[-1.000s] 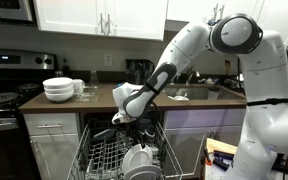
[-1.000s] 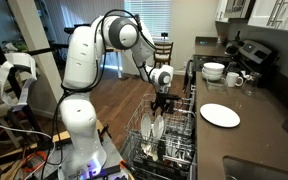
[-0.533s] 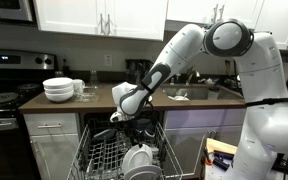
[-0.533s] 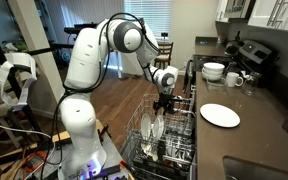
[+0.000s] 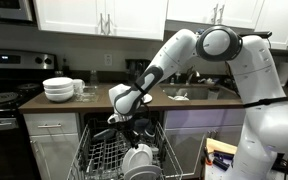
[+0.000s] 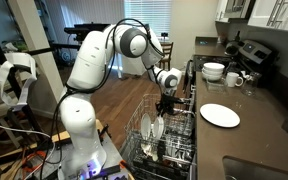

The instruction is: Get the rightmost plate on the plate dryer and put it on top of the white plate on the counter

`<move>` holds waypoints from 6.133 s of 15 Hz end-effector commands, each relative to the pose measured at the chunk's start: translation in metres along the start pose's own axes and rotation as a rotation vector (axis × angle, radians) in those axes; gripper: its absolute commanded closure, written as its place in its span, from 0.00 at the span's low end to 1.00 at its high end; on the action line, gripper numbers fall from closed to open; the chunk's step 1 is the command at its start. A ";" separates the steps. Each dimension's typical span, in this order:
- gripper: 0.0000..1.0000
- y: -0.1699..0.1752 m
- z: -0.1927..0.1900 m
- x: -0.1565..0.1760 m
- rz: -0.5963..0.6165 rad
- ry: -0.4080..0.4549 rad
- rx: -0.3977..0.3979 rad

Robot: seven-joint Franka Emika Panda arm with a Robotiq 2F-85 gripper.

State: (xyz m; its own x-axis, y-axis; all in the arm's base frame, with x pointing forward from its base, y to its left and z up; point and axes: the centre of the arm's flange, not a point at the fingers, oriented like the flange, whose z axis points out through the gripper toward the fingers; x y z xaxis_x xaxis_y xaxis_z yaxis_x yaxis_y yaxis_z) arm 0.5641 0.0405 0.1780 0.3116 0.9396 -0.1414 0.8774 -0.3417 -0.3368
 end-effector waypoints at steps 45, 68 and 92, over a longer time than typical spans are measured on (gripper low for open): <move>0.98 -0.004 -0.039 0.013 0.291 0.018 0.292; 0.98 -0.057 -0.078 0.034 0.633 -0.175 -0.009; 0.99 -0.096 -0.096 0.075 0.788 -0.298 -0.261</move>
State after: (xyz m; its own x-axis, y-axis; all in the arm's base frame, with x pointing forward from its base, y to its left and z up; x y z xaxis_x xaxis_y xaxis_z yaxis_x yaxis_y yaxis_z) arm 0.5433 0.1364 0.2797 0.7605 0.4278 -0.4884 0.5315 -0.8422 0.0899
